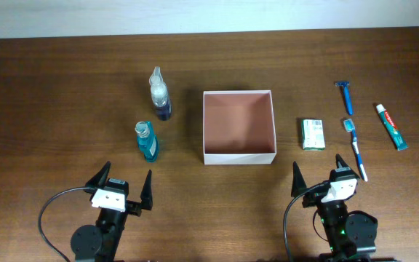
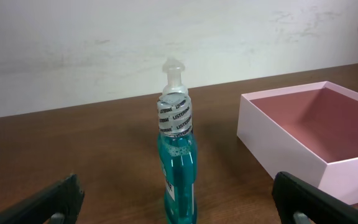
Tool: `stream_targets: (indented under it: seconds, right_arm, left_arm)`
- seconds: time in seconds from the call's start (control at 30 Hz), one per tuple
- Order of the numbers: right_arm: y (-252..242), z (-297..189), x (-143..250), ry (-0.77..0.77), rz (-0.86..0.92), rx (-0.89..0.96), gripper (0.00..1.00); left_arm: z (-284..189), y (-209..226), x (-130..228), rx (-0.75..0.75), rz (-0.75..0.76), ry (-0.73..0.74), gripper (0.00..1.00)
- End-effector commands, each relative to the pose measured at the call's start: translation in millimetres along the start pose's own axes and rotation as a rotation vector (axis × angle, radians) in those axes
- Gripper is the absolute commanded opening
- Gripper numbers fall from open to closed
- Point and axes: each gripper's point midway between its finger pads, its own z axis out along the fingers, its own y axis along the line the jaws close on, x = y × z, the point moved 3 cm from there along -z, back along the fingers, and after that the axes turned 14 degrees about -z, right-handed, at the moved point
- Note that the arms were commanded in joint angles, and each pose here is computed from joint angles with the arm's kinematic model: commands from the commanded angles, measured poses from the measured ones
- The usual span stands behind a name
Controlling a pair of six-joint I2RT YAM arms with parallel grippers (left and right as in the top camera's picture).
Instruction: Pack container
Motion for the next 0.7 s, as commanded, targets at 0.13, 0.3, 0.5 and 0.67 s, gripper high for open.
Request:
stream_targets:
  seconds: [0.13, 0.3, 0.5, 0.67]
  right_arm:
    - [0.2, 0.1, 2.1, 0.0, -0.004, 0.007, 0.99]
    - [0.2, 0.1, 2.1, 0.0, -0.004, 0.007, 0.99]
    - [0.2, 0.1, 2.1, 0.0, -0.004, 0.007, 0.99]
    - [0.2, 0.1, 2.1, 0.0, -0.004, 0.007, 0.99]
  left_arm:
    - [-0.5, 1.5, -2.1, -0.01, 0.015, -0.014, 0.99]
    - [-0.4, 0.7, 0.3, -0.003, 0.012, -0.002, 0.99]
    - [-3.3, -26.8, -14.2, 0.181, 0.044, -0.06, 0.99]
    - [-8.5, -33.5, -39.5, 0.201, 0.074, -0.144, 0.99]
